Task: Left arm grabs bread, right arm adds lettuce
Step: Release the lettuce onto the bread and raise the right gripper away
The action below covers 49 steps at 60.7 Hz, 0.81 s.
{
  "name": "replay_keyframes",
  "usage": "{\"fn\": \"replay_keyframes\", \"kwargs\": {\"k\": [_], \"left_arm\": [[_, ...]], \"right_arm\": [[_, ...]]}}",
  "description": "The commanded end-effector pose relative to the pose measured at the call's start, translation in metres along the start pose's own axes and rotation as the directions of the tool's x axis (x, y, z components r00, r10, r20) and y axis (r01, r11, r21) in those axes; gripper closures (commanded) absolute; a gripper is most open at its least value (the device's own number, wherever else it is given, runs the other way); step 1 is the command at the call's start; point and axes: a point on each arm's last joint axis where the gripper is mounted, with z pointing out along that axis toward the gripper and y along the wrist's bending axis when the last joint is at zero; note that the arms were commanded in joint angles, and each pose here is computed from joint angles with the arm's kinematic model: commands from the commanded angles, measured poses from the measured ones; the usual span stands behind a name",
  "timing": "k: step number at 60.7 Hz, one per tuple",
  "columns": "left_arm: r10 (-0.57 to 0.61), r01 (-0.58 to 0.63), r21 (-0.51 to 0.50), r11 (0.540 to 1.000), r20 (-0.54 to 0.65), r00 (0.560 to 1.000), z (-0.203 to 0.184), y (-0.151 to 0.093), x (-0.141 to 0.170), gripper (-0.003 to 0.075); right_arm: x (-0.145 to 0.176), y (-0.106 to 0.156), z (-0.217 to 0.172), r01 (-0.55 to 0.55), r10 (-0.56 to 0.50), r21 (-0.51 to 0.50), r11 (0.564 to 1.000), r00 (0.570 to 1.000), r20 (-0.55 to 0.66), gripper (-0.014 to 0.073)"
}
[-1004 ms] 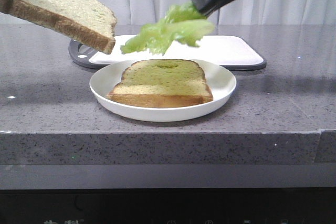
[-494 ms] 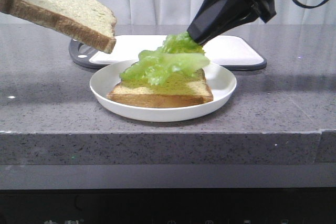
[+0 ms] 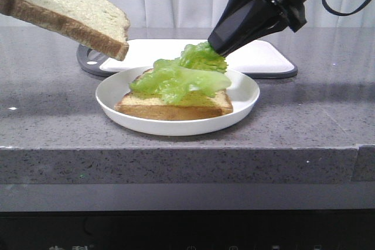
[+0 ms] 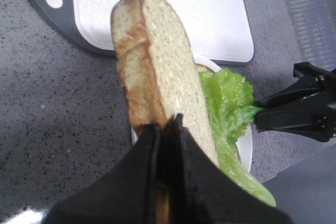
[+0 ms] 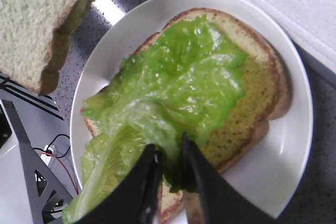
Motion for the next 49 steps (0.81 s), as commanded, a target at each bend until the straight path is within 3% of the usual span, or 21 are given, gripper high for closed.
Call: {"fn": "replay_keyframes", "kwargs": {"k": [1,18,30,49], "left_arm": [[0.002,-0.006,0.050,0.999,0.078,0.997,-0.013,-0.015,-0.008,0.0739],[0.002,-0.006,0.050,0.999,0.078,0.997,-0.013,-0.015,-0.008,0.0739],[0.002,-0.006,0.050,0.999,0.078,0.997,-0.013,-0.015,-0.008,0.0739],[0.000,-0.004,0.055,0.998,0.074,0.997,-0.013,-0.015,-0.007,0.0739]], "right_arm": [[-0.010,0.016,-0.016,0.028,-0.026,-0.031,0.999,0.997,0.076,0.0395],[-0.012,0.015,-0.016,0.025,-0.023,-0.017,1.000,0.995,0.093,0.0176],[-0.018,0.012,-0.025,0.018,-0.021,0.023,1.000,0.994,0.105,0.0160],[-0.033,-0.005,-0.073,-0.017,0.003,0.095,0.995,0.989,0.148,0.0160]]}}
